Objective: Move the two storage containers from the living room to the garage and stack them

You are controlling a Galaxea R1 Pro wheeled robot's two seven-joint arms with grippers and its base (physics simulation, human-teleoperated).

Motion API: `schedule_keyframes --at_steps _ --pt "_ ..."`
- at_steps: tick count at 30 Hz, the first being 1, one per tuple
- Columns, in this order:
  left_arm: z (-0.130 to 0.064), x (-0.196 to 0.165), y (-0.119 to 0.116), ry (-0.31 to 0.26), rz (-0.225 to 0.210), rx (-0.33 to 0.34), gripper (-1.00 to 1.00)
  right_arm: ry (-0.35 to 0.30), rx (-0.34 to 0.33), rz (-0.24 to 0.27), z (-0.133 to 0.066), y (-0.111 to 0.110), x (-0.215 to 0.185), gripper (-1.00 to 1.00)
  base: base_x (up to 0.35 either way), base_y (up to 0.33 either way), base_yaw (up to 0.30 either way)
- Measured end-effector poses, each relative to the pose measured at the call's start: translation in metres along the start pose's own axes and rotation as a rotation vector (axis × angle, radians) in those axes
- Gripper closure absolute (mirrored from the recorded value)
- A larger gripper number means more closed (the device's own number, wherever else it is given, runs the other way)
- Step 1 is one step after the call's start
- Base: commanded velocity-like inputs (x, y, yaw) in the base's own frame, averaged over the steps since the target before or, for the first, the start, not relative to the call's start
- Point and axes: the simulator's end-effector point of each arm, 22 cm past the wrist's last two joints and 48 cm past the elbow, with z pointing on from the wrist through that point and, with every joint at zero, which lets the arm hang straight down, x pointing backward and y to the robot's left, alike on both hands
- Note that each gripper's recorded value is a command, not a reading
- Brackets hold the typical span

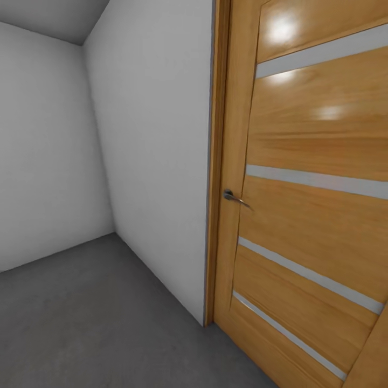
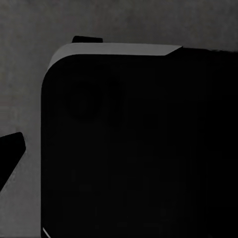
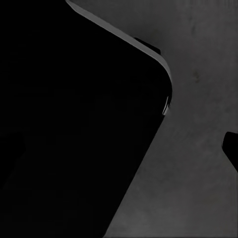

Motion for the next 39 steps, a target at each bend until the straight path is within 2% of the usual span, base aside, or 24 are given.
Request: schedule_keyframes --at_steps 15,39 --pt "0.0000 -0.0009 -0.0004 -0.002 0.000 0.001 -1.00 -0.003 0.000 0.000 0.0001 0.0006 -0.0013 -1.00 0.225 0.196 -0.239" --pt "0.0001 -0.0014 -0.0003 -0.003 0.000 0.000 -1.00 -0.002 0.000 0.000 0.0002 0.0004 -0.0013 -1.00 0.013 0.010 -0.240"
